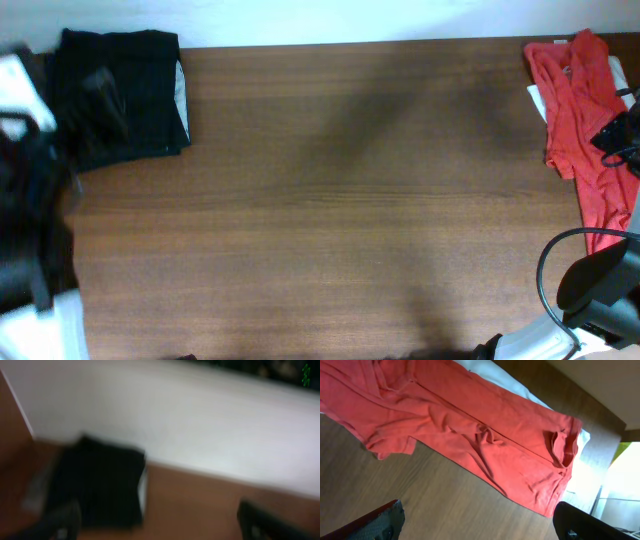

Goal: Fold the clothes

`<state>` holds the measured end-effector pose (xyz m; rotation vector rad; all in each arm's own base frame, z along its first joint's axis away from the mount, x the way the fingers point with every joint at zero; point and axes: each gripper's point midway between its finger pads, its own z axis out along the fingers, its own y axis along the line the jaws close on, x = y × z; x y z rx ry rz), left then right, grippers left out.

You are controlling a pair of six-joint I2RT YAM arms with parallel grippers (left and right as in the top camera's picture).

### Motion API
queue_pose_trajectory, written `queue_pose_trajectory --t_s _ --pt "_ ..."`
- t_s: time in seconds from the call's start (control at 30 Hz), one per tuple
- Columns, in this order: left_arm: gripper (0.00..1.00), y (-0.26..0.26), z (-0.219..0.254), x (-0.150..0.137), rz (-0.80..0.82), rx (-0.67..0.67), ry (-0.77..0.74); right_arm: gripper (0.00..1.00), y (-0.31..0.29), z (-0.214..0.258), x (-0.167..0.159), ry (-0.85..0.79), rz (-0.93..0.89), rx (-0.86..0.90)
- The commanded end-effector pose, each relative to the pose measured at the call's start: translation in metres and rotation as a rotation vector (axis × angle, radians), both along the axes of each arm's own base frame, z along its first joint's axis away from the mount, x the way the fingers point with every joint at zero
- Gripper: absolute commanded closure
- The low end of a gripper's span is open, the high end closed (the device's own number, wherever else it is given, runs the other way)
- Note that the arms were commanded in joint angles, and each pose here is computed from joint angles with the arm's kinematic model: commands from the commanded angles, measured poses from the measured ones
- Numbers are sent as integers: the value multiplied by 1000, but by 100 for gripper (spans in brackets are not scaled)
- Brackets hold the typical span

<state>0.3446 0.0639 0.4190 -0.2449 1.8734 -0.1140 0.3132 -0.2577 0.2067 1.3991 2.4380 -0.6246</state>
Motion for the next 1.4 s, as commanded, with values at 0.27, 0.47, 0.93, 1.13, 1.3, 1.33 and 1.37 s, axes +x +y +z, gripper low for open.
queue_pose_trajectory --t_s 0.27,0.47,0.93,1.13,1.3,1.33,1.37 --pt "1 -80 -115 -212 -60 -261 634 2 -2 9 -3 -15 -14 -24" --pt "1 -86 -111 -205 -114 -253 605 2 -2 9 -3 -15 -14 -24" --pt "1 -130 -146 -172 -453 14 146 2 -2 9 -3 -15 -14 -24" --pt "1 -98 -171 -138 -240 89 -116 1 -2 9 -3 -15 -14 -24" --pt "1 -78 -195 -115 -112 102 -297 2 -2 9 -3 -15 -14 -24" --pt "1 -75 -203 -112 -98 103 -316 2 -2 9 -3 -15 -14 -24" --pt "1 -74 -210 -109 -92 104 -319 2 -2 9 -3 -15 -14 -24"
